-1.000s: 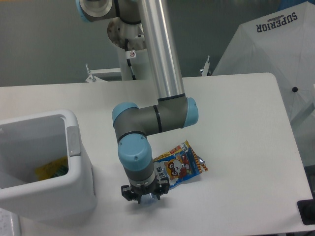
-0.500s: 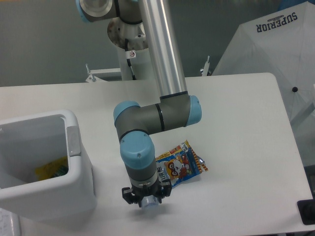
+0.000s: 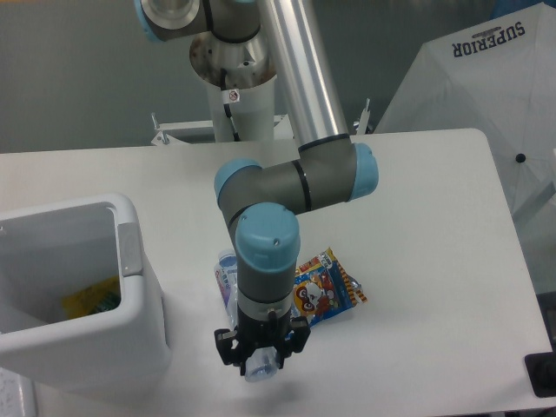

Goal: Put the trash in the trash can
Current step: 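Lift the clear bottle up off the table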

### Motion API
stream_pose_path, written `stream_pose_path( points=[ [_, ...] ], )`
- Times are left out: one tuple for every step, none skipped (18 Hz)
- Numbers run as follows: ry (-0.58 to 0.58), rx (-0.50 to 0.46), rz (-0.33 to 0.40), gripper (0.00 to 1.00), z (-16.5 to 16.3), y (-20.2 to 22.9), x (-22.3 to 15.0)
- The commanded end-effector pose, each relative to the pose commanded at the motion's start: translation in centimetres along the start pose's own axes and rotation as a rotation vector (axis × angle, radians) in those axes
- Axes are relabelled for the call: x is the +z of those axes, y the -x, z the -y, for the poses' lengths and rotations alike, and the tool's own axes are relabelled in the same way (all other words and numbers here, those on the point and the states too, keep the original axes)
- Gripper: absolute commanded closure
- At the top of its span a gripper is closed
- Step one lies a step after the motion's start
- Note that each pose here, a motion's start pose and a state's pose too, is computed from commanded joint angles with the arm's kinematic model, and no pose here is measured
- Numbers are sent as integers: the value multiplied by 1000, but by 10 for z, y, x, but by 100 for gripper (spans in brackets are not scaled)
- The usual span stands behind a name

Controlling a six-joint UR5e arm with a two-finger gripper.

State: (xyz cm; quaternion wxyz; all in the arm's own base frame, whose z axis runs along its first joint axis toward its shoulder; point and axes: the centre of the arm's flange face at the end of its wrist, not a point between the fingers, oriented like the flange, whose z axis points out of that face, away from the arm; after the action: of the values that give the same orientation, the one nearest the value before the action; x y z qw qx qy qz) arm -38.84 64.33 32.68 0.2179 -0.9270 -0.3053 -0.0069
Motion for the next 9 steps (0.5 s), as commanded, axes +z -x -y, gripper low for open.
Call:
stream_pose_path(
  points=[
    [-22,6,1,40,8,-2,-9],
    [-44,8,2,40,16,-2,-17],
    [-77,14,0,40,27,-4,-31],
    [-108,18,-4,40,37,-6,-45],
    [-130,17,-5,40,44,-7,-55],
    [-146,12,-1,40,49,-3,-62],
    [-167,12,2,40,53,-1,-71],
    [-195,16,8,40,55,-1,-84],
    [-227,20,12,40,58,1,-96]
  ],
)
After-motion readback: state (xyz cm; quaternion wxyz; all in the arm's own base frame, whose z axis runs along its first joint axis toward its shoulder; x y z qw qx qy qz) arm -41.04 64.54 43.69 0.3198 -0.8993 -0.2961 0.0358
